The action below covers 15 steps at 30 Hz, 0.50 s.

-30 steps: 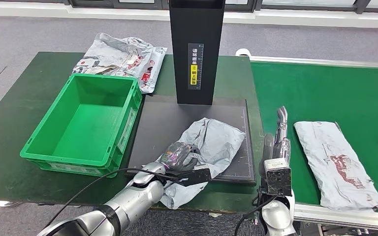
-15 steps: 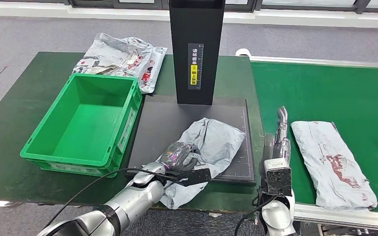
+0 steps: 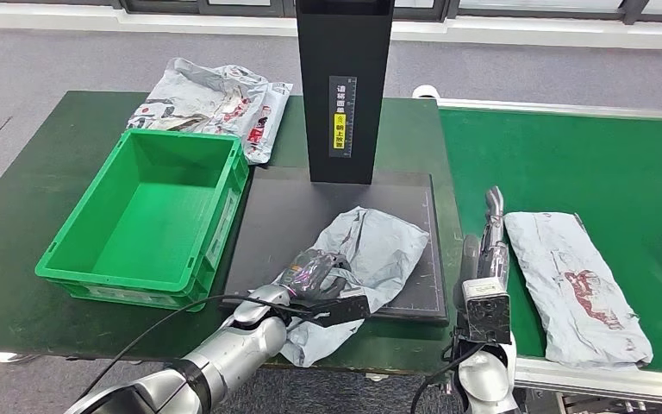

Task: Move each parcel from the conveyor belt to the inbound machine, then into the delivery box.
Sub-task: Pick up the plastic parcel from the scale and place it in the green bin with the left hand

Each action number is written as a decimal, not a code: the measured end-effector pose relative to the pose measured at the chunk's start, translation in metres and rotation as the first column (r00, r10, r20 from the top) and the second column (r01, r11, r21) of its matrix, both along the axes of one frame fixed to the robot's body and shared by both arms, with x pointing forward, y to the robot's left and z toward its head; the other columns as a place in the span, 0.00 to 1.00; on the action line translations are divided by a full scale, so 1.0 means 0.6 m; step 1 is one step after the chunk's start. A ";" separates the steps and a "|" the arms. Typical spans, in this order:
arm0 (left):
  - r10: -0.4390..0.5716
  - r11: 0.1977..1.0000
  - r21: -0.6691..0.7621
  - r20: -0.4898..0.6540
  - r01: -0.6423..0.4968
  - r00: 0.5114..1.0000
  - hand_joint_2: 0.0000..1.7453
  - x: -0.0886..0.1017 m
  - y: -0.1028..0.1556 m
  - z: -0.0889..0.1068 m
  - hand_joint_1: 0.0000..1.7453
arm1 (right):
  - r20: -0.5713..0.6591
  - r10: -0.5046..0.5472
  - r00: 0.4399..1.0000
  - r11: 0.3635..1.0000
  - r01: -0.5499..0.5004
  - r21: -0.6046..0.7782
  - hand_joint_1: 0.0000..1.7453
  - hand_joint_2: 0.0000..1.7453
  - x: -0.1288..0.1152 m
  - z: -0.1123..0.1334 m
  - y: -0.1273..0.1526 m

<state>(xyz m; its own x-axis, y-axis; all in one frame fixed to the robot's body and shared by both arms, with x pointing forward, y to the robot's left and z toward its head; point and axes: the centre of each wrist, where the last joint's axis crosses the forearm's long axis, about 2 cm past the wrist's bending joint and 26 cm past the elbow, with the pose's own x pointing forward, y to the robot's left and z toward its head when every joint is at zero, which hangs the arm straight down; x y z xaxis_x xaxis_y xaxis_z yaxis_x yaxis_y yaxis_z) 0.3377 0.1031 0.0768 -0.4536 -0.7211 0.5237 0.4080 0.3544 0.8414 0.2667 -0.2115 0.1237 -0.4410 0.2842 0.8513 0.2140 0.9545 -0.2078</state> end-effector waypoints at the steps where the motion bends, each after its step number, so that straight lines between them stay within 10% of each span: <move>1: 0.018 1.000 0.016 0.020 -0.019 1.000 1.00 0.000 0.004 -0.001 1.00 | 0.000 -0.006 1.000 1.000 0.006 0.007 0.00 0.00 0.000 0.000 -0.001; 4: 0.159 0.984 0.026 0.343 -0.178 0.926 1.00 0.007 0.034 0.032 1.00 | -0.006 -0.060 0.998 0.996 0.060 0.060 0.00 0.00 0.007 -0.002 -0.012; 7: 0.340 0.927 -0.135 0.692 -0.350 0.636 1.00 0.051 0.123 0.114 1.00 | -0.018 -0.105 0.994 0.991 0.106 0.082 0.00 0.00 0.012 -0.010 -0.030; 15: 0.551 0.781 -0.310 0.750 -0.542 0.365 1.00 0.061 0.261 0.185 1.00 | -0.029 -0.130 0.991 0.988 0.132 0.084 0.00 0.00 0.020 -0.015 -0.042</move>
